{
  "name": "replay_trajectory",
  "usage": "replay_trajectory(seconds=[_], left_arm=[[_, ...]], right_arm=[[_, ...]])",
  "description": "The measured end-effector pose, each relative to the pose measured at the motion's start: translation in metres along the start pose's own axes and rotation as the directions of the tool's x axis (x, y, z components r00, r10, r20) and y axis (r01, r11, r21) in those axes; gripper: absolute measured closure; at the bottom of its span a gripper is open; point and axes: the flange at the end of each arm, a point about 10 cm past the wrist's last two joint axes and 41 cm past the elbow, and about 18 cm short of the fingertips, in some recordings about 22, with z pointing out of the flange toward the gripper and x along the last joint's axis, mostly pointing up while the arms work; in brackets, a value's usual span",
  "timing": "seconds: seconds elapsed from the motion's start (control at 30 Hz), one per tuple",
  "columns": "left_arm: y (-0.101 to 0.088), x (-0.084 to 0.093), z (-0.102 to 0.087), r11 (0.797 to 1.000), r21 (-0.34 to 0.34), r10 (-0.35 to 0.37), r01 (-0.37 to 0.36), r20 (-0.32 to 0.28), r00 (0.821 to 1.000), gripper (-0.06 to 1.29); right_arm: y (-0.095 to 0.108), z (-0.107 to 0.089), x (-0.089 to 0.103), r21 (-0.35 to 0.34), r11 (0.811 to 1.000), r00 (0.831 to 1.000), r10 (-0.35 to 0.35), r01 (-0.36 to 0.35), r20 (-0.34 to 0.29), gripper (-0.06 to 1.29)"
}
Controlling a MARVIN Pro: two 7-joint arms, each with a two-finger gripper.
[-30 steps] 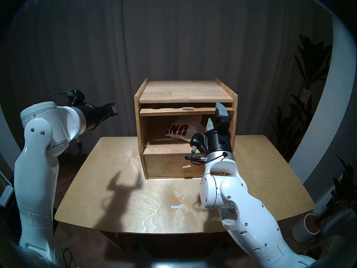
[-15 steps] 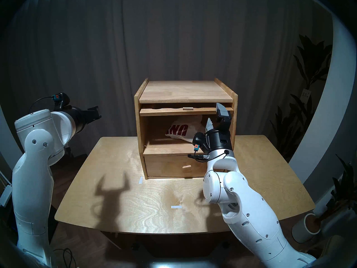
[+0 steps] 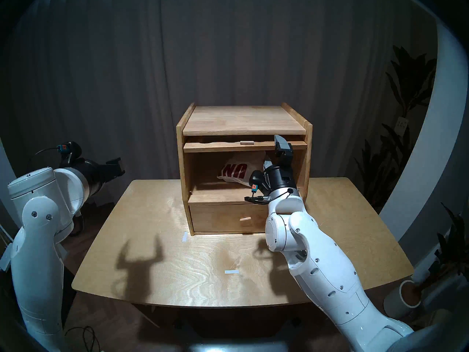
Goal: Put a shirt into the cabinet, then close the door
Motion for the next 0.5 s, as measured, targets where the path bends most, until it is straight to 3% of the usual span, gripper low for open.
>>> replay_trajectory(seconds=[0.3,0.5], left_arm=[[-0.005,-0.008,-0.001,1.000,-0.003,-0.002,0.002,-0.004,1.000,-0.02],[-0.006,-0.011,-0.001,1.000,-0.007,0.002,-0.002,-0.008,1.000,-0.02]], right_arm=[[0.000,0.001,0.023,-0.012,0.998,0.997,0.064,-0.064,-0.031,0.00],[0.008,-0.006,0.024,-0.004,0.992,0.989,0.129,-0.129,0.079,0.00]])
